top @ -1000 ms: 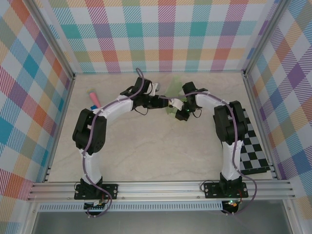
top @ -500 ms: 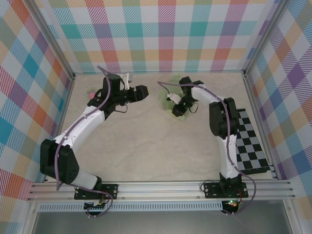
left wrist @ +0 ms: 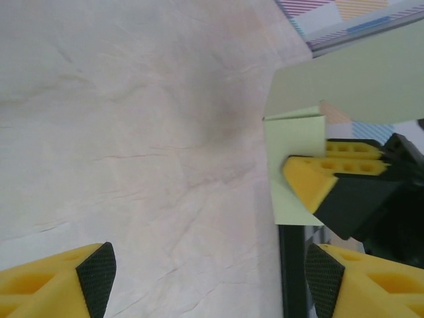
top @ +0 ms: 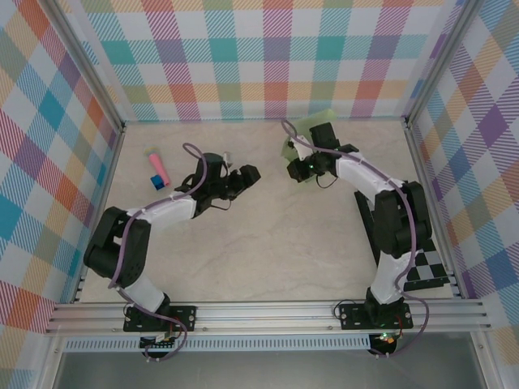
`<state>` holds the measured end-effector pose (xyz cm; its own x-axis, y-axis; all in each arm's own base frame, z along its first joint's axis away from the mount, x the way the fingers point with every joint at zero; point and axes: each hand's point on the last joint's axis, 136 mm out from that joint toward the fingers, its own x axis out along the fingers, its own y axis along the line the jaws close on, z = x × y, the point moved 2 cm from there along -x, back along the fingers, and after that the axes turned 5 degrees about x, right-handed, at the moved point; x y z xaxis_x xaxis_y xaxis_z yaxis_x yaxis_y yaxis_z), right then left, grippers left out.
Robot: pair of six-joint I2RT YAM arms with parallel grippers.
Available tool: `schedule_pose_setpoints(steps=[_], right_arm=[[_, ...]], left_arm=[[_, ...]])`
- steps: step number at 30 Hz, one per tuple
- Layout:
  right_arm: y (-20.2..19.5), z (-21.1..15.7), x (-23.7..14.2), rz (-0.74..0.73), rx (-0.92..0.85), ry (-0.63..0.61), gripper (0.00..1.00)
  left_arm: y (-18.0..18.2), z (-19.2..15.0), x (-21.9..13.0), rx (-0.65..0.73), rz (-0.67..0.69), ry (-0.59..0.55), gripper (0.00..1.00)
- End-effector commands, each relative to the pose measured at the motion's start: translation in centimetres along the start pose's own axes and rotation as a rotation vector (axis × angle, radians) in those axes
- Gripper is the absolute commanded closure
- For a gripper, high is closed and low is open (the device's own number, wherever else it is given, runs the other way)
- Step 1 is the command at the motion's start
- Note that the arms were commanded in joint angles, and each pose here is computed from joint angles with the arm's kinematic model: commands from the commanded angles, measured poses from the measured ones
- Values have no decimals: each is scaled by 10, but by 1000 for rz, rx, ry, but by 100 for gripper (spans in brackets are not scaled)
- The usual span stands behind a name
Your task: Fold the paper box
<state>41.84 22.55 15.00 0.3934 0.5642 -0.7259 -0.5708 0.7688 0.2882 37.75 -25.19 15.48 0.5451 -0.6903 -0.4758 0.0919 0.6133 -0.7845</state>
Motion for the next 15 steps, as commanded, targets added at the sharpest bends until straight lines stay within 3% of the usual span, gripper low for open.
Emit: schedule_pose_setpoints(steps=[1, 8, 15], right_arm=[[18, 34, -7, 63, -33, -171, 100], [65, 42, -26, 187, -201, -290, 100], [74, 32, -26, 208, -240, -285, 100]], left_arm=[[-46, 12, 8, 8, -154, -54, 20], [-64, 32, 24, -47, -239, -114, 17], [-66, 35, 32, -60, -265, -120, 19]])
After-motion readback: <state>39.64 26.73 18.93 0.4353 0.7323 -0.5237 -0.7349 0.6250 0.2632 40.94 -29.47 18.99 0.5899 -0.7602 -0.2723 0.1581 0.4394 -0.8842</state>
